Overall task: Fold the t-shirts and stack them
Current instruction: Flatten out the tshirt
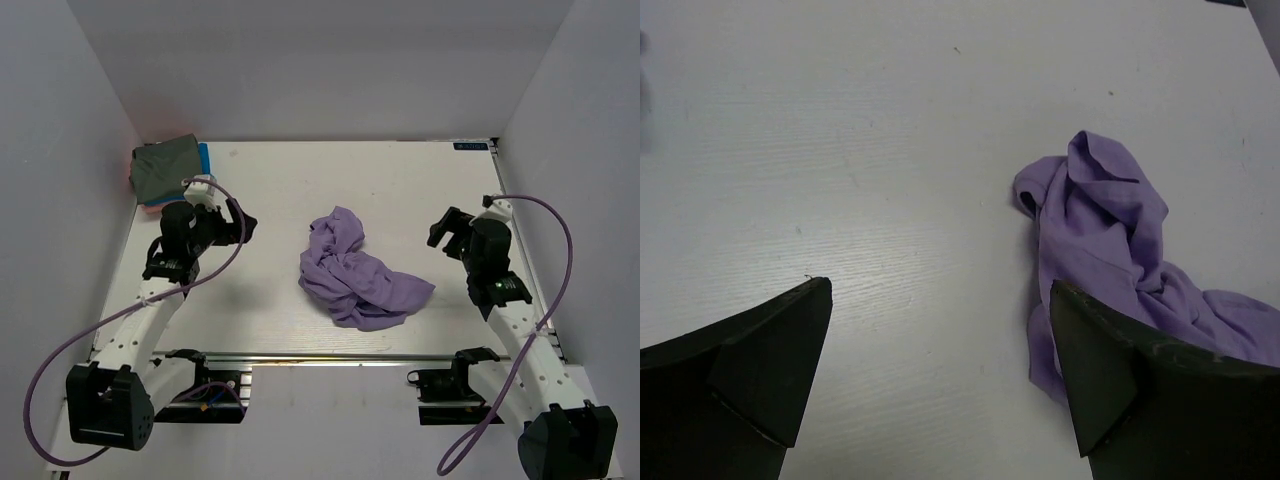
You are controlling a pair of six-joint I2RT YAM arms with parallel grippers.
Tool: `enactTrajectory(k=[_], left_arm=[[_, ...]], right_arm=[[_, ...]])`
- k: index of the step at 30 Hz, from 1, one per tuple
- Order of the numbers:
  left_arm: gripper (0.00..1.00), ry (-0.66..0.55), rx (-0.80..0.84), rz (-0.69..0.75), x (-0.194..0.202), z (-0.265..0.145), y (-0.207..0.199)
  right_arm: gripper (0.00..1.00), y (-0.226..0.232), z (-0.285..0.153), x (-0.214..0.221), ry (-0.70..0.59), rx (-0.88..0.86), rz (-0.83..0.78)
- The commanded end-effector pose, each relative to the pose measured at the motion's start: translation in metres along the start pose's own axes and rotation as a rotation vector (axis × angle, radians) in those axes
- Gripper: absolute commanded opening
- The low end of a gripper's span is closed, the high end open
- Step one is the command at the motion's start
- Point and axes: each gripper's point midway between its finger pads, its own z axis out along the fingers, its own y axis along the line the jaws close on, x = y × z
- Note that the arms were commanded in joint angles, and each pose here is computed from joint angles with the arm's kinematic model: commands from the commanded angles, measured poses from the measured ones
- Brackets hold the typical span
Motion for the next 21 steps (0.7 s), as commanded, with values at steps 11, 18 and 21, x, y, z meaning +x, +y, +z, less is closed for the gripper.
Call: enactTrajectory(k=[11, 18, 21], left_arm=[[1.00, 0.217, 0.332, 0.030, 0.034, 0.045, -0.070], [1.00, 0.374, 0.328, 0.115, 0.087, 0.070, -0.110], [1.00, 0.435, 0.359, 0.138, 0.107, 0.081, -0.130]], right_arm=[[0.90, 0.009, 0.002, 0.020, 0.137, -0.034, 0.009], [0.90, 0.007, -0.002, 0.057, 0.335, -0.020, 0.019], [0.90, 0.007, -0.003, 0.080, 0.422, -0.027, 0.034]])
